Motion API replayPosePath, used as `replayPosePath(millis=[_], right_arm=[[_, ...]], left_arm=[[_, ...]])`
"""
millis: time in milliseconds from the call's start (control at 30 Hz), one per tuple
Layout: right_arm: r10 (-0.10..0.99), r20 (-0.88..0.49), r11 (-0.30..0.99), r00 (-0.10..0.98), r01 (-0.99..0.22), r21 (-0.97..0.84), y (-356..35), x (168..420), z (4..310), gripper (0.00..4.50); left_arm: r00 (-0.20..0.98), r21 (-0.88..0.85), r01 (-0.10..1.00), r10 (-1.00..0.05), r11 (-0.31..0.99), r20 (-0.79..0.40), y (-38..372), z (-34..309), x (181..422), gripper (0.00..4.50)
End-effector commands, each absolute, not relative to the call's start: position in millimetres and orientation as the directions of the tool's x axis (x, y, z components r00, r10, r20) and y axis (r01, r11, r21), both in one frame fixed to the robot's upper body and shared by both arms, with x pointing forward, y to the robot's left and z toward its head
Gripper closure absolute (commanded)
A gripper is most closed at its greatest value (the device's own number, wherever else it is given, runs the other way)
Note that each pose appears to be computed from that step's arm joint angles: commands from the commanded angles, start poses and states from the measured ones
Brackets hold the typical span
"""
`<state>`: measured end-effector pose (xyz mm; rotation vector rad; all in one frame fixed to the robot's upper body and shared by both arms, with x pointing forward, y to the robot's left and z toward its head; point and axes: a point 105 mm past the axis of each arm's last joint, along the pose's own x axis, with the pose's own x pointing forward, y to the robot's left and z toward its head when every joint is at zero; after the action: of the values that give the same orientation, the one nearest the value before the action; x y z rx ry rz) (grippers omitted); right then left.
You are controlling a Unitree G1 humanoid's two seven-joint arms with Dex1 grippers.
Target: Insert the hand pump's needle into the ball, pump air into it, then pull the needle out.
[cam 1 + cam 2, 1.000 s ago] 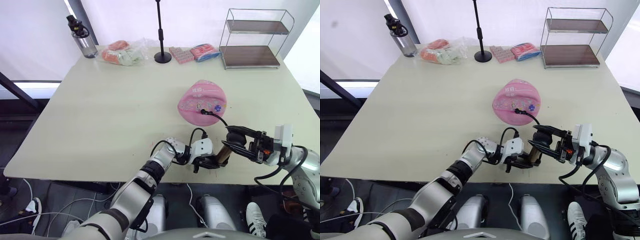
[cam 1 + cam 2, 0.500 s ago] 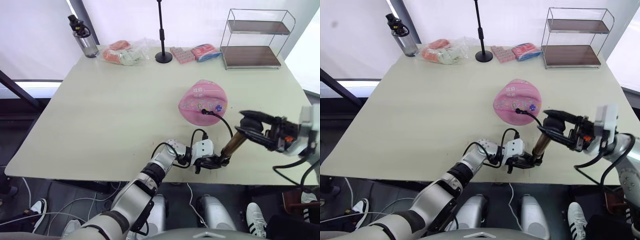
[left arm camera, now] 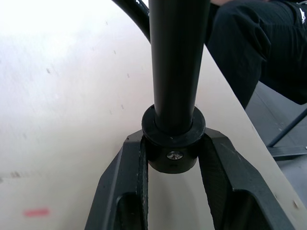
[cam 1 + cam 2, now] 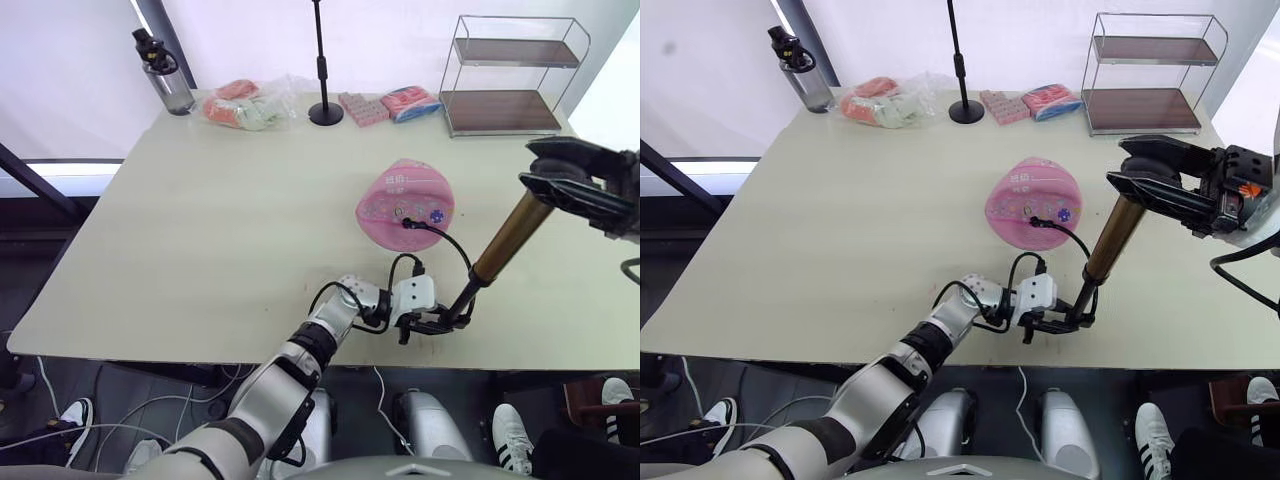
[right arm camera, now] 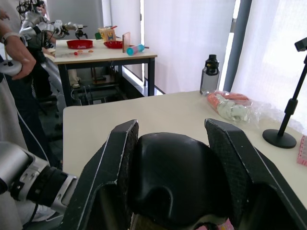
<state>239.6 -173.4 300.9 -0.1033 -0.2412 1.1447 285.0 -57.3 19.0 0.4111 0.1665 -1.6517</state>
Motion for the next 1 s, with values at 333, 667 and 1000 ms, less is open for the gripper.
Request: replayPosePath(millis=[333, 667, 1000], right_arm=[[0.893, 0.187, 0.451, 0.410, -0.829, -0.332, -171, 228, 272, 2.77], [0.892, 0.037, 0.444, 0.450, -0.858, -0.259, -167, 228, 199, 2.77], [0.864, -0.053, 0.485, 0.501, -0.855, -0.183, -158, 234, 117, 2.77]], left_arm=[[-0.066, 0.029, 0.995, -0.875, -0.091, -0.479, -36, -23, 276, 3.50], [-0.074, 0.012, 0.996, -0.865, -0.092, -0.496, -32, -29, 273, 3.50], [-0.074, -0.002, 0.996, -0.865, -0.084, -0.497, -33, -29, 273, 3.50]])
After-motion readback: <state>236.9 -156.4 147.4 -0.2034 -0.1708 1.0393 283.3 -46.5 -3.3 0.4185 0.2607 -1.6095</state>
